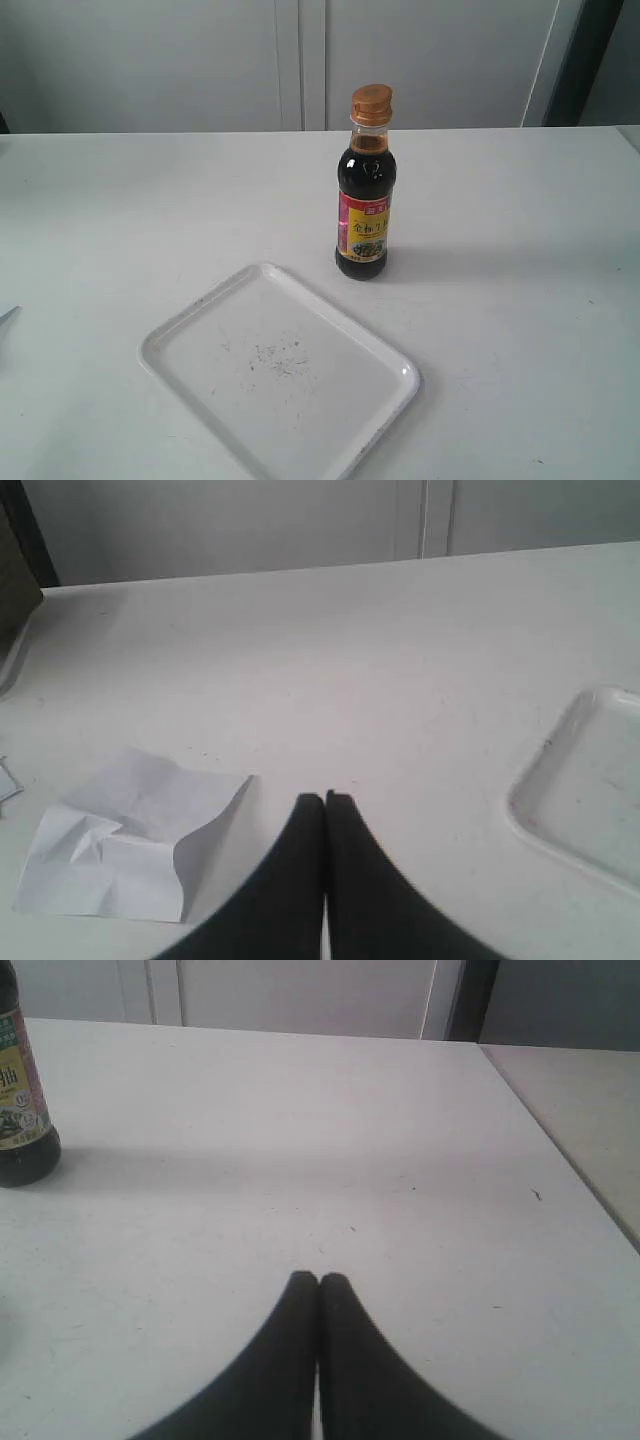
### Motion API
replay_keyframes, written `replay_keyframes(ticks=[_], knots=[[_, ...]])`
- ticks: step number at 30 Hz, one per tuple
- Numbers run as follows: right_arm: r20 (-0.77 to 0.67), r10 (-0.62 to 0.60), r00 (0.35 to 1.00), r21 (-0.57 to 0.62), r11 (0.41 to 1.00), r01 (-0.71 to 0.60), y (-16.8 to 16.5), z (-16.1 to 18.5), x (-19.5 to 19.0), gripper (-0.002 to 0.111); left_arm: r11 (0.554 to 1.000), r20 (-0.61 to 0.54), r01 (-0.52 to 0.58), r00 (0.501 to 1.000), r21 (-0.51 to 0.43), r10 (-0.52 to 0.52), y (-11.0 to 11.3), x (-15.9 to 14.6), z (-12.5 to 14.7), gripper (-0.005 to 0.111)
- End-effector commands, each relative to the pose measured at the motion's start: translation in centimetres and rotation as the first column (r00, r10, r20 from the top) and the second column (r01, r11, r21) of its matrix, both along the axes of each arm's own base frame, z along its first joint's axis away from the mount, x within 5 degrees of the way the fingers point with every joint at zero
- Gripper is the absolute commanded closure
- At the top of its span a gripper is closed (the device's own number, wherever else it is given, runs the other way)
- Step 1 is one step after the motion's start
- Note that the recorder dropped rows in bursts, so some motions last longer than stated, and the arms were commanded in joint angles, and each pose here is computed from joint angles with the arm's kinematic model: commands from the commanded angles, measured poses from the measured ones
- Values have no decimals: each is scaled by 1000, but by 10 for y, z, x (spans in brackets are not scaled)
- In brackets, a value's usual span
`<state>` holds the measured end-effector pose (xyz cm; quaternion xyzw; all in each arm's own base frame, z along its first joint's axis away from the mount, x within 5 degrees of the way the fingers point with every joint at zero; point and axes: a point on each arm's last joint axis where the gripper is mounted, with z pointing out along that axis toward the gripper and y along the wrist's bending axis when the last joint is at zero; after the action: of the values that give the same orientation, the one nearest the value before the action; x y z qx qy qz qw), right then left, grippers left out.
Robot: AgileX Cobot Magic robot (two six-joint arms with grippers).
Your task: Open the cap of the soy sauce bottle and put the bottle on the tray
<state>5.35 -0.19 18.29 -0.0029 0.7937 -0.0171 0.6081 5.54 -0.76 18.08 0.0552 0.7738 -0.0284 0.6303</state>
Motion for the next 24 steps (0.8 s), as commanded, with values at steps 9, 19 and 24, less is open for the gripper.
replay_keyframes(ticks=[9, 19, 24], knots=[[3, -4, 1000, 0, 1000, 4, 0, -1, 0, 108, 996, 158, -23, 987, -81, 36, 2, 2, 14, 107], [3, -4, 1000, 0, 1000, 4, 0, -1, 0, 108, 992, 332, -26, 941, -124, 66, 4, 1, 37, 107], [3, -4, 1000, 0, 1000, 4, 0, -1, 0, 108, 988, 389, -23, 917, -155, 82, 4, 9, 61, 107]])
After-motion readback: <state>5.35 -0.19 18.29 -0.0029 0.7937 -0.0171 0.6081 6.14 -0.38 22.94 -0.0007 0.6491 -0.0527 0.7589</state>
